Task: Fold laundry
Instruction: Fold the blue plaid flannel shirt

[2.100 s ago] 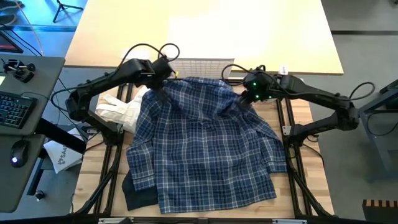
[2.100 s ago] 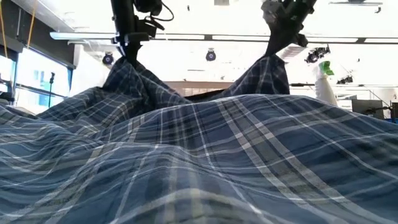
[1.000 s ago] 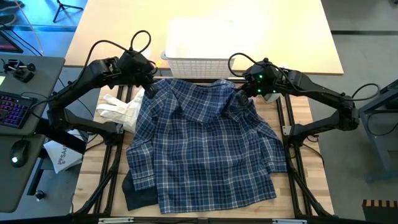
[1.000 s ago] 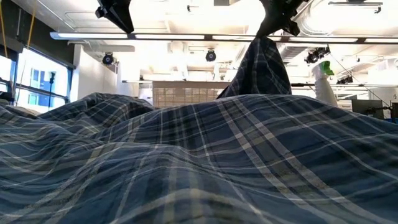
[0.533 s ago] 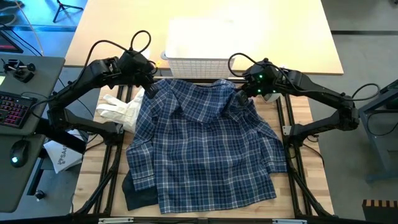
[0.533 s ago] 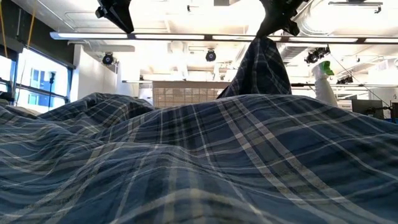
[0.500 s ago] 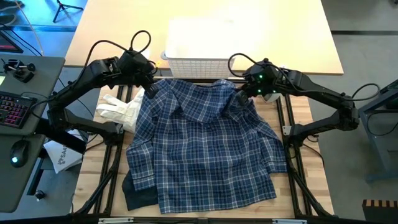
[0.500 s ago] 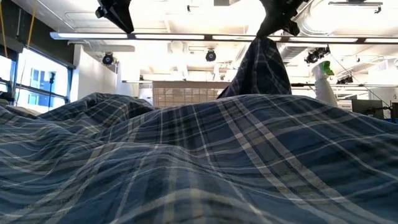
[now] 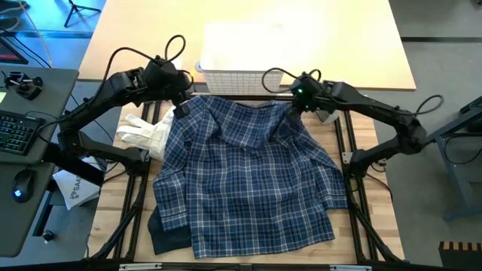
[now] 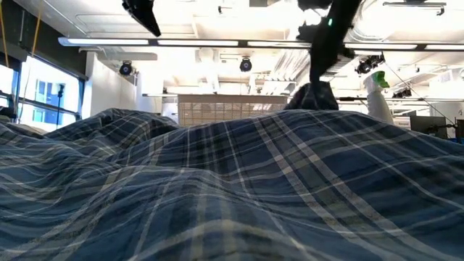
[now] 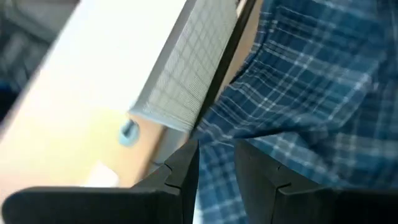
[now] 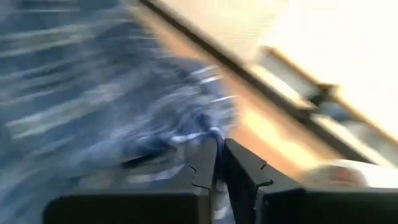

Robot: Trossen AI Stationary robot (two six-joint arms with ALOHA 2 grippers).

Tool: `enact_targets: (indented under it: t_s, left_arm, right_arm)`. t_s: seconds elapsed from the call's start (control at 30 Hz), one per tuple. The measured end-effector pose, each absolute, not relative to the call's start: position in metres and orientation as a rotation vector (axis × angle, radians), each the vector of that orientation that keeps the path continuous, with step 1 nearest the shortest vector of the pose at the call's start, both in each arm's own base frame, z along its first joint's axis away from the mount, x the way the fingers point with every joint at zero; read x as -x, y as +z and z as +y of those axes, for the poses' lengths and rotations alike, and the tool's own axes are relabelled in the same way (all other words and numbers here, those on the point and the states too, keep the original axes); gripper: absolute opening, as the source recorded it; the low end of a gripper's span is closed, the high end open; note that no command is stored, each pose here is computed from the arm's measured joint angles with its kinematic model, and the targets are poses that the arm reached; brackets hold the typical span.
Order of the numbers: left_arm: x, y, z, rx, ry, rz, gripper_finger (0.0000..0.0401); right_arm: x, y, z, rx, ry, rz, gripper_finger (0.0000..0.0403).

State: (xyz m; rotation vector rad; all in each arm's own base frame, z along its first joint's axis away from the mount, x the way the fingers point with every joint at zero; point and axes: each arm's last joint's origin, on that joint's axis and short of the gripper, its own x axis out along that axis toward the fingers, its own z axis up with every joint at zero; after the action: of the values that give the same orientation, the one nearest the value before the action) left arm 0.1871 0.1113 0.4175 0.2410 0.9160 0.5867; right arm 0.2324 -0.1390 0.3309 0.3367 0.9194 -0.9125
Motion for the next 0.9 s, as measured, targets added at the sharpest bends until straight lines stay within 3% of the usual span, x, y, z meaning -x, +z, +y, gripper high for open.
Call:
enact_targets:
  t_s: [0.23, 0.43, 0.63, 0.8, 0.9]
  left_arm:
    - [-0.189, 0.419, 0.112, -0.302, 0.552, 0.91, 0.009]
    - [-0.19, 0.421, 0.112, -0.175, 0.619, 0.836, 0.009]
    - [-0.193, 0.424, 0.113, 0.026, 0.707, 0.712, 0.009]
    - [-0.193, 0.425, 0.113, 0.117, 0.746, 0.675, 0.009]
    - [-0.193, 0.424, 0.113, 0.181, 0.777, 0.65, 0.009]
  right_arm:
    - [-0.226, 0.316, -0.178, -0.319, -1.07, 0.979, 0.0111]
    - [-0.206, 0.358, -0.173, -0.349, -1.082, 0.904, 0.0173]
    - [-0.197, 0.389, -0.129, -0.554, -0.776, 0.776, 0.0184]
    - [-0.189, 0.362, -0.079, -0.653, -0.408, 0.967, 0.0175]
    - [-0.175, 0.333, -0.061, -0.8, -0.398, 1.079, 0.0165]
